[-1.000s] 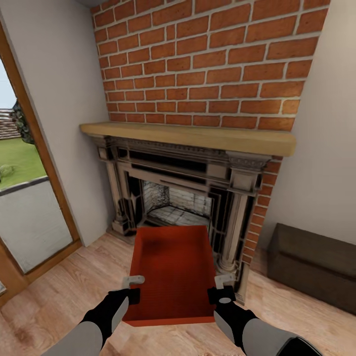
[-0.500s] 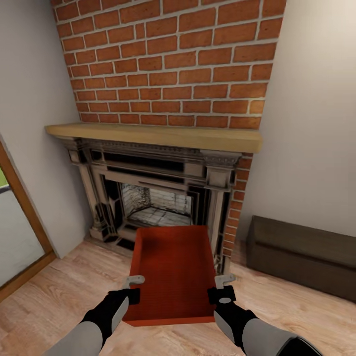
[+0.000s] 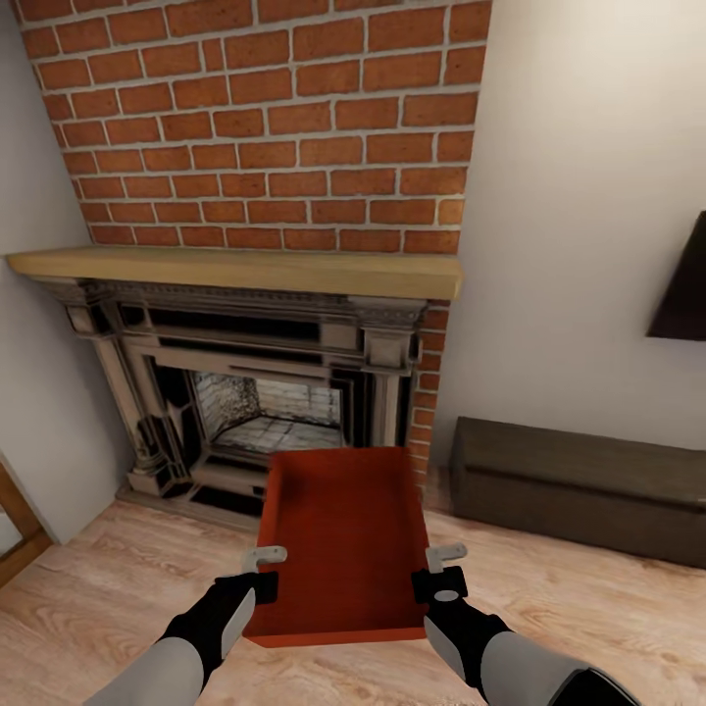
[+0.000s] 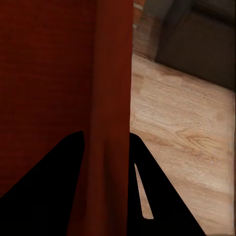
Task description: Move the two storage containers from the living room to the garage. In the garage, place one container on the floor and stack the other container on top of it (either order is fine).
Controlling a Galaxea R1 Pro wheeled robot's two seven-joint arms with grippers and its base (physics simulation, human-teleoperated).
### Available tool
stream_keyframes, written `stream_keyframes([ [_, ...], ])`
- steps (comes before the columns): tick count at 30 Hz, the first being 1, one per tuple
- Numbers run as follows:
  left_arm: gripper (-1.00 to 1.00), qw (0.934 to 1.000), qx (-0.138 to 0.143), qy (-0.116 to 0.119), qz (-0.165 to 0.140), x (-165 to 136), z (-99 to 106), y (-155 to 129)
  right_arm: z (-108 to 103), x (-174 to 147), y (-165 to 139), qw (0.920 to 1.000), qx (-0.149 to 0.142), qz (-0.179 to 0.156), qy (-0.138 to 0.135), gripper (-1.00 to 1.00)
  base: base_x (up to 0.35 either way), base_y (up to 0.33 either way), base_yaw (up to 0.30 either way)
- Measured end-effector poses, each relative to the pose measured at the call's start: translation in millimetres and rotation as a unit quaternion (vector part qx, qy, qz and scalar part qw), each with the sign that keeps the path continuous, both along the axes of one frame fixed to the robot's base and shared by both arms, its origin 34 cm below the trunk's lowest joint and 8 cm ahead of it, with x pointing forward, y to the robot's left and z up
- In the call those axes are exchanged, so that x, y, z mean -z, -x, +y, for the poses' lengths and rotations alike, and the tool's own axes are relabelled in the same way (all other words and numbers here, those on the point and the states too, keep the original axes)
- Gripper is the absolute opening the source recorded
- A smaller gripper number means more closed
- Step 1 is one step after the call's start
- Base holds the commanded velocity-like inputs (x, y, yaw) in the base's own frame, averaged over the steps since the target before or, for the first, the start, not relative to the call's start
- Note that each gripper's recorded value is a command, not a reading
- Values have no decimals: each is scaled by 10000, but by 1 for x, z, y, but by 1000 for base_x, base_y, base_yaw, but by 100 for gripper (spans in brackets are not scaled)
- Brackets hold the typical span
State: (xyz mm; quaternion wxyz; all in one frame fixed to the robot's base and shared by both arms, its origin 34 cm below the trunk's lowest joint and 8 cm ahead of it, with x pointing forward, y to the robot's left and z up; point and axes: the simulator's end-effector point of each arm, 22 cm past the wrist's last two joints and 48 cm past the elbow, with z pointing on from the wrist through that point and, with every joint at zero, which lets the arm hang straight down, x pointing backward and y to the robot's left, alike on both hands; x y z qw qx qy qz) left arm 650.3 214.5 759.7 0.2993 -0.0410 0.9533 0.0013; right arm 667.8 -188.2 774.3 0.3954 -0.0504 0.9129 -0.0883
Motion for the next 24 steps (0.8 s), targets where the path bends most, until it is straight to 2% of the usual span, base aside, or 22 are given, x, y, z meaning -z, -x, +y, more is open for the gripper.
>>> stream_keyframes([
  [24, -100, 10000, 0, 0, 0, 0, 0, 0, 0, 0, 0, 10000, 0, 0, 0, -100, 0, 0, -287],
])
